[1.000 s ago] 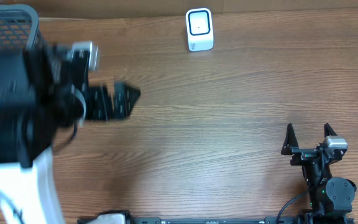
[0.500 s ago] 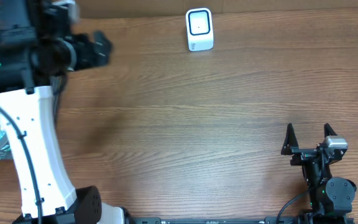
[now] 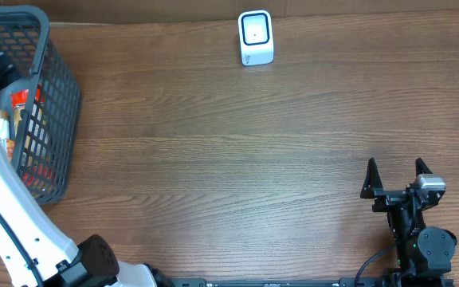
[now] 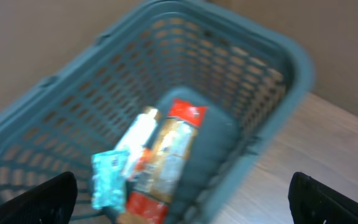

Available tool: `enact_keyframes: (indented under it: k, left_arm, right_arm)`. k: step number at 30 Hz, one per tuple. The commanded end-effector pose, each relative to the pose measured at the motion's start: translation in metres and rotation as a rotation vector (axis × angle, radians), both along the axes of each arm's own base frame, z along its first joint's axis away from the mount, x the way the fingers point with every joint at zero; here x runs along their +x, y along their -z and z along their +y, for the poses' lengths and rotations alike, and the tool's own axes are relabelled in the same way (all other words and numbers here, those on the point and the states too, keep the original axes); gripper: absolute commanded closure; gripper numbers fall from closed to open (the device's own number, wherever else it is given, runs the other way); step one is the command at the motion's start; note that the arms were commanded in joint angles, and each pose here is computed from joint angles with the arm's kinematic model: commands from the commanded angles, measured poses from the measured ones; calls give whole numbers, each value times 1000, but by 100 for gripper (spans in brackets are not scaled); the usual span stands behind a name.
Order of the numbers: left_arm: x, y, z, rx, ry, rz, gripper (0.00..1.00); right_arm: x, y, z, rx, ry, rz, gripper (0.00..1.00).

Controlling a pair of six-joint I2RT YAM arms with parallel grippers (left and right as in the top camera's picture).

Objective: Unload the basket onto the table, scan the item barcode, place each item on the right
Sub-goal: 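Move the left gripper over the grey basket and reach down inside, then grasp the spaghetti bolognese package in the basket with the left gripper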

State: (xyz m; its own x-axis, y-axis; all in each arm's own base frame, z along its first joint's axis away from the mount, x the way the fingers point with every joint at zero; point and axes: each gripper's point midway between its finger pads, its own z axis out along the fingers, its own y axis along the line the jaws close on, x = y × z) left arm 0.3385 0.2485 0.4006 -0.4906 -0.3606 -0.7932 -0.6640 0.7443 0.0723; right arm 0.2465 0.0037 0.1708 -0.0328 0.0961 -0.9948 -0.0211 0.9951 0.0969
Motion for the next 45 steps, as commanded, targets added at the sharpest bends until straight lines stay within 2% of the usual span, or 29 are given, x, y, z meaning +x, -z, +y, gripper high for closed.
enact_keyframes:
  k: [1, 11, 19, 31, 38, 42, 45]
  left_arm:
    - [-9, 9, 29, 38, -49, 62, 0]
    - [9, 121, 79, -97, -35, 332, 0]
    - [41, 231, 82, -274, 146, 485, 0]
    - [35, 366, 77, -475, 172, 702, 0]
    - [24, 398, 80, -496, 135, 778, 0]
    - [32, 388, 86, -473, 120, 741, 5]
    - [40, 370, 92, -456, 80, 691, 4]
  right_arm:
    - [0, 2, -3, -5, 14, -4, 0]
    - [0, 2, -3, -5, 14, -3, 0]
    - [0, 2, -3, -5, 14, -3, 0]
    - [0, 2, -3, -5, 14, -3, 0]
    - [0, 2, -3, -5, 14, -3, 0]
    - [0, 2, -3, -5, 14, -3, 0]
    - [0, 2, -3, -5, 14, -3, 0]
